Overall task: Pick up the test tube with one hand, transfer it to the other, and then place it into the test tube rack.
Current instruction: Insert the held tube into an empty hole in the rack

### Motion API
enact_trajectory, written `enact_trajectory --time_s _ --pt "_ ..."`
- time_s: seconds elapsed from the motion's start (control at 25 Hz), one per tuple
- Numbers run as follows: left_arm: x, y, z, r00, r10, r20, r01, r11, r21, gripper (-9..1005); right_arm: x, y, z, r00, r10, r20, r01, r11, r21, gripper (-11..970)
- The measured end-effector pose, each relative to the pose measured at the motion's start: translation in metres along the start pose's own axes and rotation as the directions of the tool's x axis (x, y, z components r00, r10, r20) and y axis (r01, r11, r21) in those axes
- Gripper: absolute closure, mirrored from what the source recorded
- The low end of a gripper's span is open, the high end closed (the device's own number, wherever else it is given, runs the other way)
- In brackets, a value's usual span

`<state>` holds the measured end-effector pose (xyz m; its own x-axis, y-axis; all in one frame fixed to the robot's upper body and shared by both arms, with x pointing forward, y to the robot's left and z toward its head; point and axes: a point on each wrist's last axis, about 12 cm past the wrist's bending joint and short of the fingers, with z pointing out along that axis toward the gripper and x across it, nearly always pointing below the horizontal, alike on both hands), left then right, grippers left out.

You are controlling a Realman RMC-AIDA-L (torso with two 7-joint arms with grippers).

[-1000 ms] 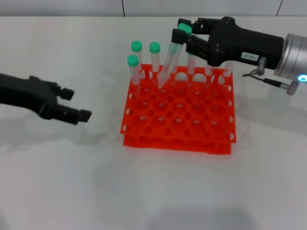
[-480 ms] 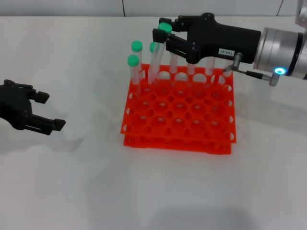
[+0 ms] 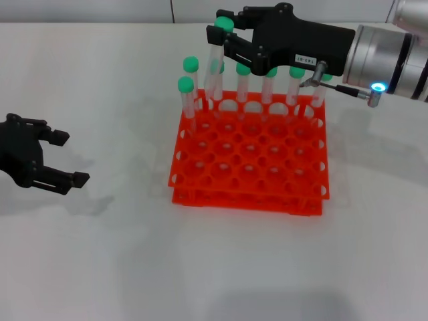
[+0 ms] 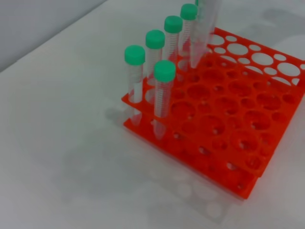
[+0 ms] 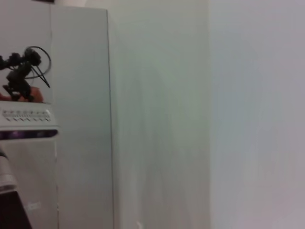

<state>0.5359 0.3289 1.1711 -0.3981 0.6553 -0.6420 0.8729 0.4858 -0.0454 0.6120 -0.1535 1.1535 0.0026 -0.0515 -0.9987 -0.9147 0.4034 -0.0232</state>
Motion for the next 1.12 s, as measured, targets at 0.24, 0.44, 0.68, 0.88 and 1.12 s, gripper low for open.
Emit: enact_trajectory --time_s 0.24,0.44,0.68,0.88,1.12 --pt "0.002 0.0 0.001 1.0 0.008 0.012 -0.008 1.0 0.002 107 0.004 -0.002 0.006 0.999 -0.015 -0.043 0.016 0.999 0.033 697" --pt "0.001 0.0 0.002 1.0 0.014 0.016 -0.014 1.0 0.003 107 0.004 -0.003 0.006 0.999 -0.004 -0.048 0.006 0.999 0.043 697" --pt "0.001 -0.001 0.003 1.0 0.013 0.019 -0.013 1.0 0.006 107 0.007 -0.003 0.005 0.999 0.004 -0.054 -0.001 0.999 0.049 696" --pt "0.001 -0.002 0.004 1.0 0.013 0.022 -0.013 1.0 0.009 107 0.01 -0.001 0.006 0.998 0.007 -0.068 -0.004 0.999 0.043 696" --pt "0.0 -0.004 0.008 1.0 0.011 0.03 -0.011 1.0 0.017 106 0.014 0.001 0.008 0.996 0.005 -0.087 -0.001 0.999 0.043 695"
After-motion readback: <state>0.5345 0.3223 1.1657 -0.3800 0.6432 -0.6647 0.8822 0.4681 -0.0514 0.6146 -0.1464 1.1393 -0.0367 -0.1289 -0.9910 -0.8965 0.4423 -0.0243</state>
